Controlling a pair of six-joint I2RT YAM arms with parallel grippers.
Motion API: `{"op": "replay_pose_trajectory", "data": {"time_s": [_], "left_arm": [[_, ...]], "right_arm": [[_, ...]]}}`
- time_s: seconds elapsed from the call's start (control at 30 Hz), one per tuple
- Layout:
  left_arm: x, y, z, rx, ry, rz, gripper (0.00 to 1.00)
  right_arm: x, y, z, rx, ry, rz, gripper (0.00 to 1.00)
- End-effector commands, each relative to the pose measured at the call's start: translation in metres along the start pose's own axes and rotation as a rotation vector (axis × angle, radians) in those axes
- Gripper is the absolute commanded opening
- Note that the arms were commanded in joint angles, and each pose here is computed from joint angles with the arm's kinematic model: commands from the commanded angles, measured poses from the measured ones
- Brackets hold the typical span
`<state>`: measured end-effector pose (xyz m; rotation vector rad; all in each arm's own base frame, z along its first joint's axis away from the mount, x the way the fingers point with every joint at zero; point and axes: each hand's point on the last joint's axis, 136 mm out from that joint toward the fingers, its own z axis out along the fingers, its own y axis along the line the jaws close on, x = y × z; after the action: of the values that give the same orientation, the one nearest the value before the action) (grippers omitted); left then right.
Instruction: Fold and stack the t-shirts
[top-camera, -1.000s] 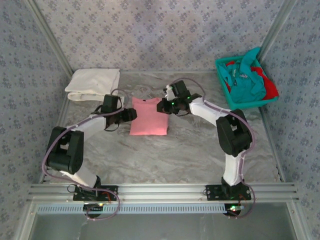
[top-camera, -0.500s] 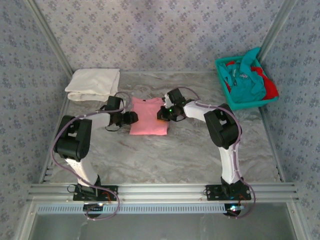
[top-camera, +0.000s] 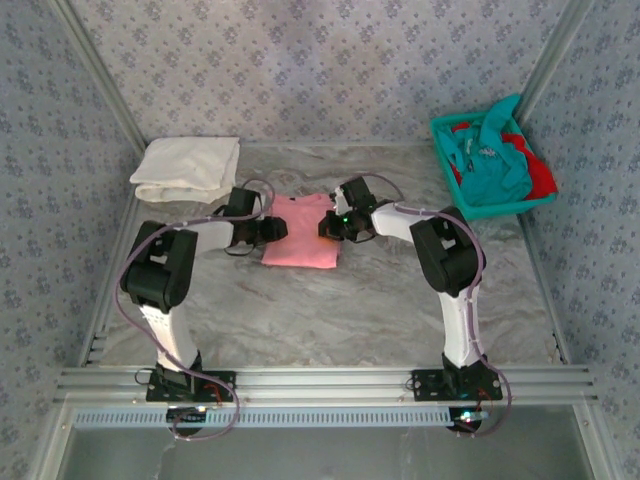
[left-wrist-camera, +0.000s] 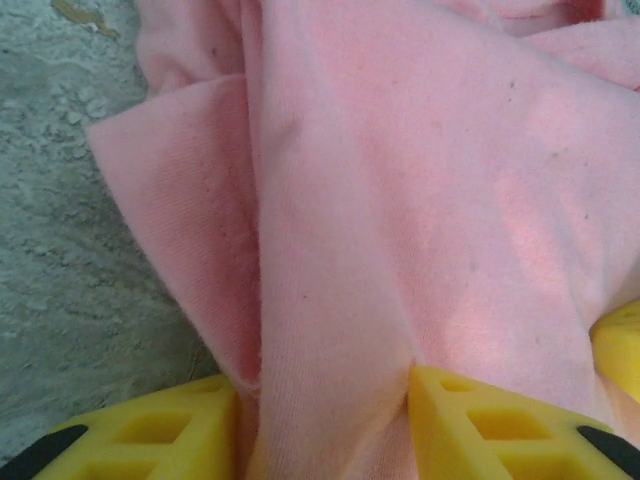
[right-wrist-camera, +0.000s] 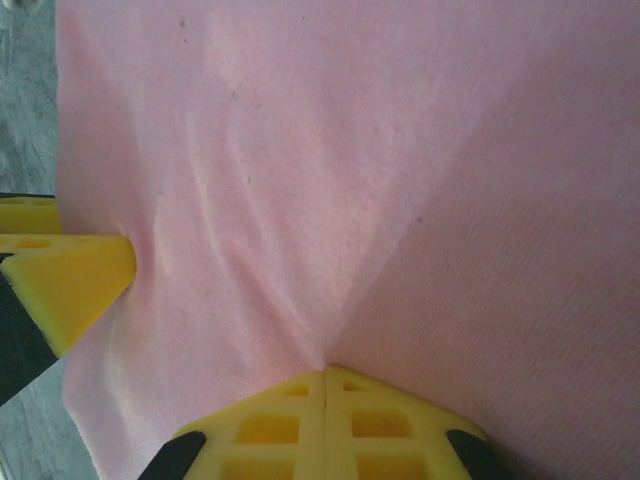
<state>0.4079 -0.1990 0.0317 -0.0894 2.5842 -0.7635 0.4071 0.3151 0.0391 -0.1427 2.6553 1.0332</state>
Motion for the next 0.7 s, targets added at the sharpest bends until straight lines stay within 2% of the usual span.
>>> {"op": "replay_pose_trajectory", "data": {"time_s": [0.0, 0.17, 0.2, 0.27, 0.4, 0.5, 0.57, 0.67], "left_arm": [[0.018, -0.016, 0.026, 0.076, 0.053, 0.02, 0.32], [0.014, -0.006, 0.029, 0.075, 0.043, 0.006, 0.13], [0.01, -0.005, 0.026, 0.074, 0.035, 0.01, 0.01], [-0.002, -0.003, 0.017, 0.065, 0.01, 0.018, 0.0], [-0.042, 0.001, -0.007, -0.027, -0.04, 0.097, 0.0], [-0.077, 0.005, -0.026, -0.118, -0.076, 0.173, 0.0], [-0.098, 0.008, -0.037, -0.164, -0.09, 0.221, 0.0], [-0.127, 0.01, -0.049, -0.221, -0.086, 0.327, 0.0]], "right_arm": [[0.004, -0.013, 0.005, 0.024, 0.009, 0.027, 0.05], [-0.005, -0.001, -0.011, -0.016, -0.017, 0.027, 0.07], [-0.009, 0.005, -0.018, -0.031, -0.028, 0.022, 0.08], [-0.017, 0.023, -0.037, -0.067, -0.057, 0.001, 0.11], [-0.03, 0.069, -0.088, -0.142, -0.157, -0.106, 0.34], [-0.034, 0.088, -0.123, -0.163, -0.251, -0.175, 0.47], [-0.034, 0.088, -0.138, -0.157, -0.305, -0.195, 0.55], [-0.025, 0.074, -0.146, -0.136, -0.352, -0.192, 0.58]]}}
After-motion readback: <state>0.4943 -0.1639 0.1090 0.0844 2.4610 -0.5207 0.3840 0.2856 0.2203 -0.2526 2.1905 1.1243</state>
